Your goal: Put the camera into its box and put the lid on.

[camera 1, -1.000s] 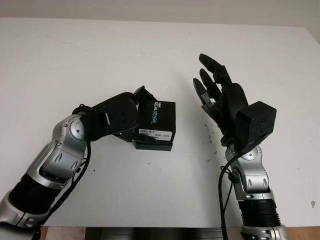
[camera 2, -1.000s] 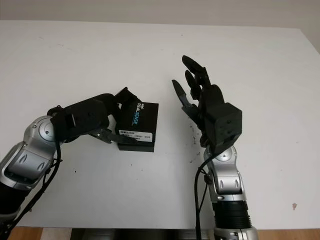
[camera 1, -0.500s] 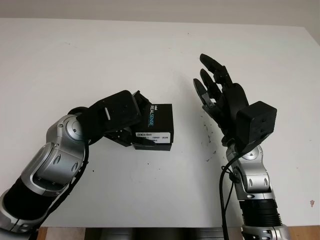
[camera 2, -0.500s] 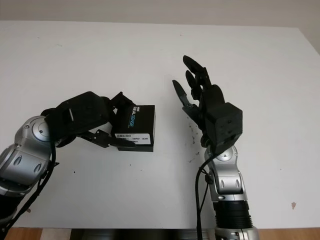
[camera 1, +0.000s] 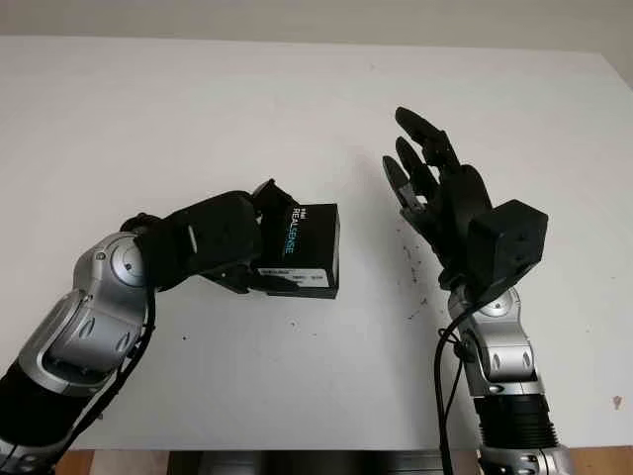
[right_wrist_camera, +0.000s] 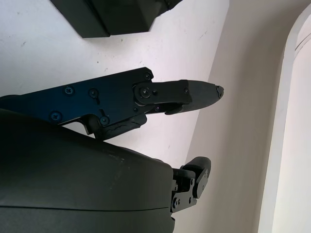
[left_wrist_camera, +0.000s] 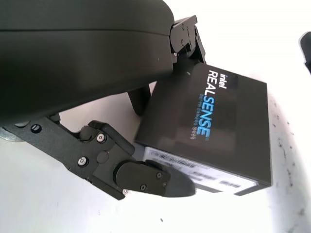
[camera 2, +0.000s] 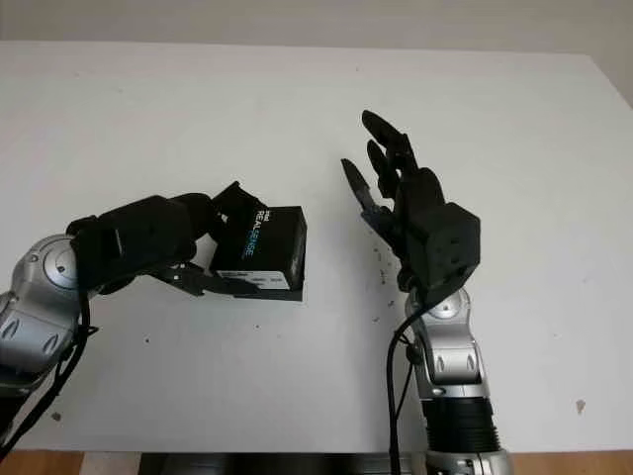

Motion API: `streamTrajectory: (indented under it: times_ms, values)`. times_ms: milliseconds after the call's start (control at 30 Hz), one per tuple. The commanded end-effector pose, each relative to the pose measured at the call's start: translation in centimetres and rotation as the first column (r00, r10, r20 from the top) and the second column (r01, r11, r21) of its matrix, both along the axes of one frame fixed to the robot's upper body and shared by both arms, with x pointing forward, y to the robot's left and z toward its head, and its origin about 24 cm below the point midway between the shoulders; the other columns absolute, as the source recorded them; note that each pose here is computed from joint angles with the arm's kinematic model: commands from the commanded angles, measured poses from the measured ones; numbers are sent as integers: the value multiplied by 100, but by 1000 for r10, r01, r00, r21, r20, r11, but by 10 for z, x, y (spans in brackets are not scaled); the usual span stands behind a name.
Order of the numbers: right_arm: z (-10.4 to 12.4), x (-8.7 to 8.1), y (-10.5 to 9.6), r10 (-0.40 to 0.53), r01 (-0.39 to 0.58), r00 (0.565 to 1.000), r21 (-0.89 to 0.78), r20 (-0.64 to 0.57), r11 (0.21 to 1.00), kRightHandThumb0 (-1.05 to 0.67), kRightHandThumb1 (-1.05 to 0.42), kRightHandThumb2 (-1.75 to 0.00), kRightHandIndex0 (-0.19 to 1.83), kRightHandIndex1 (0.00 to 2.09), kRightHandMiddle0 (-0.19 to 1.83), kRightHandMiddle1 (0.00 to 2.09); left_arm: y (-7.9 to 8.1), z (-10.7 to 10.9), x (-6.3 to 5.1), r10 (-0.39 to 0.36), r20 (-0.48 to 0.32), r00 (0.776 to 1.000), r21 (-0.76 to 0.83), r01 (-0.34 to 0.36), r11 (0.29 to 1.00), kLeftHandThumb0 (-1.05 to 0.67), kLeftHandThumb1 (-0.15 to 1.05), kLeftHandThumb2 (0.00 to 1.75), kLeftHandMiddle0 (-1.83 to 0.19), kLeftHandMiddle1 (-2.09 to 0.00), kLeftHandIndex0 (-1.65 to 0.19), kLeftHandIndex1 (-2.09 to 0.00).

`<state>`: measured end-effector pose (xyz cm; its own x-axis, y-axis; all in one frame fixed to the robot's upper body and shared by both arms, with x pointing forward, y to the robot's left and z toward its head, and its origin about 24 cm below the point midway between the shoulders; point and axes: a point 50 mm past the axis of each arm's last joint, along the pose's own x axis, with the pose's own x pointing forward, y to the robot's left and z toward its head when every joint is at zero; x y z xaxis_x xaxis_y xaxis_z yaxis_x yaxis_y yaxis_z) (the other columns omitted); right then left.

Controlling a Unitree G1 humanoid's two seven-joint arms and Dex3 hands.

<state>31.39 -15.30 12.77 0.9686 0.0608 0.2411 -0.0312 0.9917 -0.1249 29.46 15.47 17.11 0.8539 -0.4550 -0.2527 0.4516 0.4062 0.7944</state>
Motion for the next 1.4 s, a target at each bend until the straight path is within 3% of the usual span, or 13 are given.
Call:
streamTrajectory:
  times_ms: [0, 133, 367, 600, 733, 967, 1167, 1300, 1367]
  values:
    - [2, -1, -2, -4, 4, 1000, -4, 14, 1000, -61, -105, -29, 20, 6, 4, 51, -2, -9, 3, -17, 8, 1000, 14, 17, 1000, -40, 105, 45, 19, -149, 19, -118]
    - [2, -1, -3, -3, 3, 1000, -5, 17, 1000, -61, -105, -29, 21, 6, 3, 53, -5, -15, 9, -31, 30, 999, 7, 31, 1000, -41, 105, 44, 19, -159, 19, -122]
    - [2, -1, -3, 2, -2, 1000, -5, 14, 1000, -61, -105, -29, 20, 6, 2, 54, -10, -11, 7, -46, 12, 999, -6, 46, 999, -43, 105, 46, 19, -164, 19, -117]
    - [2, -1, -2, -1, 1, 1000, 0, 16, 1000, -60, -105, -29, 19, 5, 1, 54, -14, -8, 1, 1, -78, 997, -55, -5, 998, -44, 105, 44, 19, -181, 19, -127]
    - [2, -1, -2, 0, 0, 1000, -8, 18, 1000, -60, -105, -29, 19, 5, 1, 53, -18, -4, -6, 17, -131, 991, -73, -27, 997, -42, 105, 42, 19, -188, 19, -121]
    - [2, 0, -1, 2, -2, 1000, -5, 19, 1000, -62, -105, -29, 20, 6, 2, 53, -25, 3, -13, 3, -142, 990, -64, -12, 998, -43, 105, 43, 19, -162, 19, -117]
    - [2, 0, -1, 0, 0, 1000, -2, 17, 1000, -62, -105, -29, 20, 6, 1, 54, -23, 2, -11, 4, -143, 990, -49, -12, 999, -41, 105, 43, 19, -198, 19, -116]
    - [2, 0, -1, 2, -2, 1000, -5, 20, 1000, -62, -105, -29, 21, 6, 1, 55, -22, 2, -10, 5, -142, 990, -43, -11, 999, -42, 105, 43, 19, -173, 19, -117]
    - [2, 0, -1, 5, -5, 1000, 1, 17, 1000, -61, -105, -29, 20, 6, 0, 55, -23, 2, -10, 4, -138, 990, -45, -10, 999, -42, 105, 43, 19, -173, 19, -117]
